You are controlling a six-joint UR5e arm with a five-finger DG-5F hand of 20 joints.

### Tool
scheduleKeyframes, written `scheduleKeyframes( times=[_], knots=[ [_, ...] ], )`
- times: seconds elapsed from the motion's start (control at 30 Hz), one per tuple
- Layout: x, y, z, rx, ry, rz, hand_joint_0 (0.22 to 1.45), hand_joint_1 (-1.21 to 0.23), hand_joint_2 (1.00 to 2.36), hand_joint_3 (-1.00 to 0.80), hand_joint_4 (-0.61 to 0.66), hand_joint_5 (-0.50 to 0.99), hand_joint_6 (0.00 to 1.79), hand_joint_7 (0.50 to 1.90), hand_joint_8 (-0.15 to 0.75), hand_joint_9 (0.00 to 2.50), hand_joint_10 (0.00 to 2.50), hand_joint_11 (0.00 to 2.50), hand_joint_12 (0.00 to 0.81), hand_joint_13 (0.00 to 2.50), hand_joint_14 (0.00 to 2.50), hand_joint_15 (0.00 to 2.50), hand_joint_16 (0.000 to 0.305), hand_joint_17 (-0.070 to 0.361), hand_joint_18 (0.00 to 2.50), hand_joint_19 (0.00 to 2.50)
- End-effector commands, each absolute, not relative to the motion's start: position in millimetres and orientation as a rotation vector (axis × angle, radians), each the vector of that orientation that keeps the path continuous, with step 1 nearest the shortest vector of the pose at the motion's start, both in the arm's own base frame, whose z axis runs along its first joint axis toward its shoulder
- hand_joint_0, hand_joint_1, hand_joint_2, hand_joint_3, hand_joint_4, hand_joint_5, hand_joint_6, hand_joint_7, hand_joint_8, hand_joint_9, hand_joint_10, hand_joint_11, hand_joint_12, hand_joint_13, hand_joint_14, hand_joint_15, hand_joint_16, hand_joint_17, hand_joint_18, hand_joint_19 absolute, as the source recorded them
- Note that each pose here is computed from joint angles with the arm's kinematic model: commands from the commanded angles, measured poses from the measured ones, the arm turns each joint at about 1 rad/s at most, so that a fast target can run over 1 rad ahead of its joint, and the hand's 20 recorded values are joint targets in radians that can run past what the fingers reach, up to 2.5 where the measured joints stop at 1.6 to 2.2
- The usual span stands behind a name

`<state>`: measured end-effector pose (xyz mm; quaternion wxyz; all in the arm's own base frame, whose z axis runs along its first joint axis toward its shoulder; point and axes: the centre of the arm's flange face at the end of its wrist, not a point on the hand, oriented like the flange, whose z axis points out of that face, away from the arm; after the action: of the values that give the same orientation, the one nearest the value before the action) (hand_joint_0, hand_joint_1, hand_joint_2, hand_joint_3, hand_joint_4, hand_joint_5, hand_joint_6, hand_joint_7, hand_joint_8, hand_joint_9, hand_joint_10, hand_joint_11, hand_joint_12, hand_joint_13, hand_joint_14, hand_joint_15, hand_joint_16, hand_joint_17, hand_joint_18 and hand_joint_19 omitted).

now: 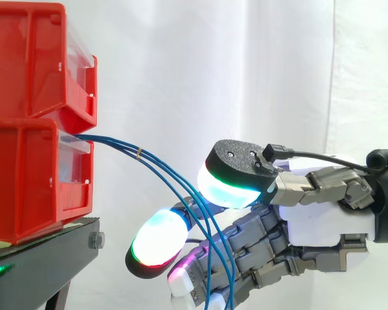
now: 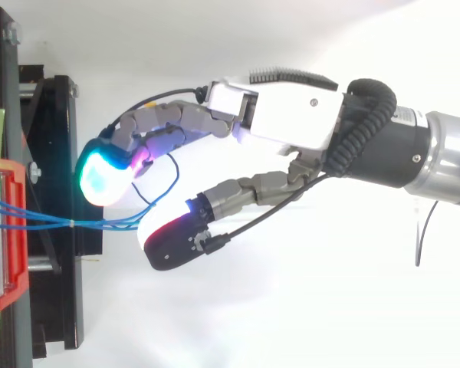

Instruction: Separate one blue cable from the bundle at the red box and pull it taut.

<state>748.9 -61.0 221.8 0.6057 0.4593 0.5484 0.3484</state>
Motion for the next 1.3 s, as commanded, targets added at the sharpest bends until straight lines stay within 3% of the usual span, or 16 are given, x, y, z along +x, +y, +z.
scheduleKeyframes(
  times=[0.0,0.83,1.27],
  knots=[
    [751,-58,223,1.058,1.267,0.82,0.5,-0.62,1.0,-0.5,0.1,-0.18,0.5,0.9,0.274,0.63,0.01,0.51,0.337,0.56,0.01,0.37,0.04,0.091,0.42,0.58],
    [763,-49,246,1.04,1.247,0.909,0.52,-0.64,1.0,-0.5,0.11,-0.15,0.5,1.01,0.275,0.66,0.02,0.54,0.328,0.57,0.01,0.38,0.039,0.088,0.43,0.6],
    [761,-48,244,1.061,1.259,0.929,0.54,-0.59,1.0,-0.48,0.09,-0.13,0.5,1.11,0.276,0.69,0.02,0.56,0.324,0.59,0.01,0.39,0.038,0.086,0.44,0.6]
  ],
)
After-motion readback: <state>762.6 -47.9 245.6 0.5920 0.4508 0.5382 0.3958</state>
